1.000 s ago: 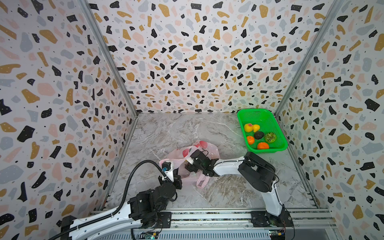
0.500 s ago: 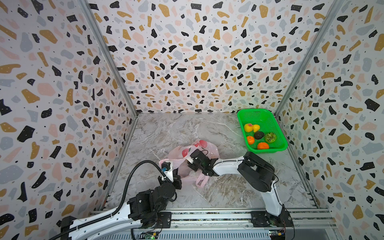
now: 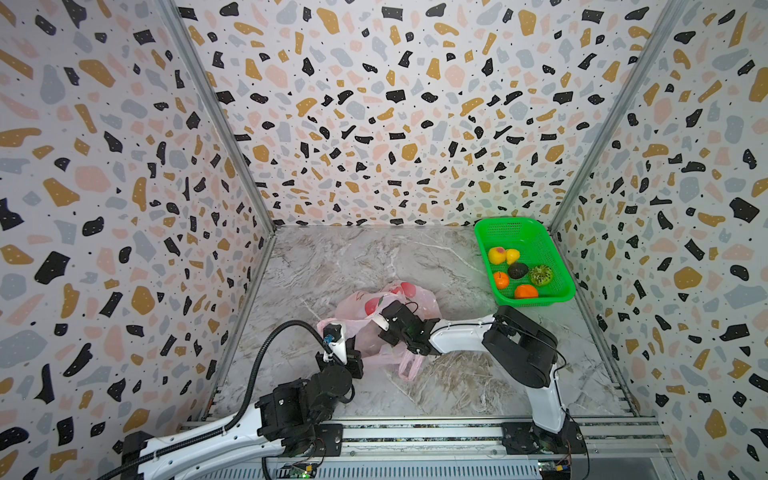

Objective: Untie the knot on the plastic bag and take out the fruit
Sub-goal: 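Push the right gripper deeper into the bag along the yellow banana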

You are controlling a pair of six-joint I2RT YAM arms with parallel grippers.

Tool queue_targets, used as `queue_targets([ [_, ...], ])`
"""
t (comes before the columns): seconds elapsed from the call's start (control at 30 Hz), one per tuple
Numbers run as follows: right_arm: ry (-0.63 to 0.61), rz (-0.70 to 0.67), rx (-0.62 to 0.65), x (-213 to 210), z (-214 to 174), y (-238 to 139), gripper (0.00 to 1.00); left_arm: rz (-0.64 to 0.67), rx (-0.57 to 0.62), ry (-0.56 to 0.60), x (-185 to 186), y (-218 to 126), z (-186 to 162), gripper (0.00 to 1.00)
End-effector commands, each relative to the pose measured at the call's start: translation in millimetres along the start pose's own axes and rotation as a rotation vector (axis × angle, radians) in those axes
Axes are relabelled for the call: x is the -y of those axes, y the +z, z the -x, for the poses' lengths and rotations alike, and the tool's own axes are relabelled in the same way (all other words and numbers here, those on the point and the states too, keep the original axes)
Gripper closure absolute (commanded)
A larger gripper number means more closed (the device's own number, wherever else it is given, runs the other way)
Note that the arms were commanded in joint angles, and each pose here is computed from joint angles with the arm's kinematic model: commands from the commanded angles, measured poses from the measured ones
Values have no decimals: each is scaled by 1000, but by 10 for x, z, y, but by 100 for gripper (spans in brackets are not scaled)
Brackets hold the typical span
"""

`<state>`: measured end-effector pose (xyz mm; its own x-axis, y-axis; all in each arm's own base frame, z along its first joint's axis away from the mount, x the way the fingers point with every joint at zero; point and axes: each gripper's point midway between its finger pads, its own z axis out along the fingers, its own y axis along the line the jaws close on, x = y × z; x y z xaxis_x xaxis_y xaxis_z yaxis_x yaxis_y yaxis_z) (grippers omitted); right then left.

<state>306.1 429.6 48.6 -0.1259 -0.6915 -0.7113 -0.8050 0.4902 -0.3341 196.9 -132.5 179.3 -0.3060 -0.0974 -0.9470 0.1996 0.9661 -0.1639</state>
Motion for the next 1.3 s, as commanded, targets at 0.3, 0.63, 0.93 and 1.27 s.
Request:
queue_targets([
  [0.3,87,78,103,63,399,-207,59,-7,8,-14,49,4,49,100],
  [0.63,123,56,209,100,635,-89,36,-15,17,-50,54,-5,76,100],
  [0.93,101,5,178,205,565,272,28,-22,27,-71,55,-19,108,100],
  [1.27,141,-44,89,438,329,234,26,-49,22,-68,128,-38,193,100],
])
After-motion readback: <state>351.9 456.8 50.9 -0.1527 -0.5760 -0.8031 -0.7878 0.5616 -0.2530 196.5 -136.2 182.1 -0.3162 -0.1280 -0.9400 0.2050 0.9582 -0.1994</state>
